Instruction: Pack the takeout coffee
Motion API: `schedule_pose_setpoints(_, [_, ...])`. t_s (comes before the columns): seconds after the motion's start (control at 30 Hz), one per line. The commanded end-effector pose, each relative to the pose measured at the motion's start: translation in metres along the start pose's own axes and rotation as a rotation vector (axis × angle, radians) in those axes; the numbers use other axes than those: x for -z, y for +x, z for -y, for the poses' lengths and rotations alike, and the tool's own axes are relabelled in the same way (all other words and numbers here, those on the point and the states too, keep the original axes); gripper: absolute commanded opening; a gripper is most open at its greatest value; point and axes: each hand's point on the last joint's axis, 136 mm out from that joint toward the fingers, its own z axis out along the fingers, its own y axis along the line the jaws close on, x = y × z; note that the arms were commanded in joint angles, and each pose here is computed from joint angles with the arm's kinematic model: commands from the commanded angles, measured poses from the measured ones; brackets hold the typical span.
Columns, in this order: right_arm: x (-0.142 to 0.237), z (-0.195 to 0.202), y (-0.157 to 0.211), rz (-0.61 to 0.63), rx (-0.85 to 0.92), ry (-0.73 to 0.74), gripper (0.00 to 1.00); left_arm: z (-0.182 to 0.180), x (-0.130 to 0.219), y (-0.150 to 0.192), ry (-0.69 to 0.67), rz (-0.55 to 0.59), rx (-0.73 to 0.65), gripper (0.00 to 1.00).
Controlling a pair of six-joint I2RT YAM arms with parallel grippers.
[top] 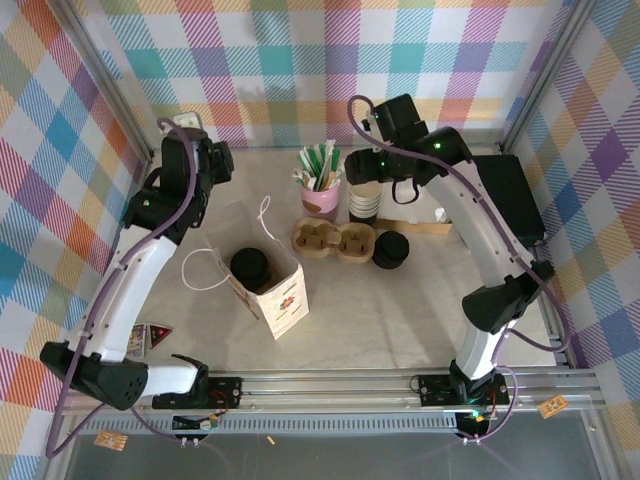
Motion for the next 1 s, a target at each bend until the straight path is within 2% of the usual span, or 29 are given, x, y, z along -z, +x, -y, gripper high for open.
schedule_pose_setpoints(0.0, [0.002, 0.017, -0.012, 0.03, -0.062, 0.035, 0.75, -0.006, -0.003, -0.011, -0.041, 0.021, -0.029, 0.61])
schedule_pose_setpoints(0.17, [-0.013, 0.038, -0.014, 0.027, -0.115, 0.036, 0.73, -0.011, -0.006, -0.022, -0.085, 0.057, 0.035, 0.61])
schedule_pose_setpoints(0.23, [-0.015, 0.049, -0.014, 0.013, -0.154, 0.04, 0.72, -0.002, -0.009, -0.026, -0.048, 0.067, 0.009, 0.61])
schedule_pose_setpoints(0.3, [-0.02, 0.063, -0.01, -0.003, -0.173, 0.079, 0.71, 0.004, -0.015, -0.026, -0.032, 0.056, -0.027, 0.62])
schedule_pose_setpoints(0.4, [-0.025, 0.084, -0.003, -0.036, -0.229, 0.123, 0.7, 0.005, -0.022, -0.026, -0.052, 0.016, -0.002, 0.62])
schedule_pose_setpoints(0.53, [-0.028, 0.099, -0.003, -0.053, -0.228, 0.156, 0.71, 0.029, -0.028, -0.028, 0.051, -0.03, -0.03, 0.64])
schedule_pose_setpoints(0.6, [-0.028, 0.096, -0.007, -0.049, -0.222, 0.132, 0.7, 0.031, -0.029, -0.029, 0.061, -0.036, -0.006, 0.65])
schedule_pose_setpoints(0.83, [-0.045, 0.049, -0.03, -0.06, -0.18, -0.103, 0.52, 0.041, -0.036, -0.017, 0.11, -0.094, 0.035, 0.65])
schedule_pose_setpoints(0.97, [-0.061, 0.015, -0.04, -0.05, -0.108, -0.22, 0.5, 0.048, -0.039, -0.008, 0.144, -0.133, 0.051, 0.64])
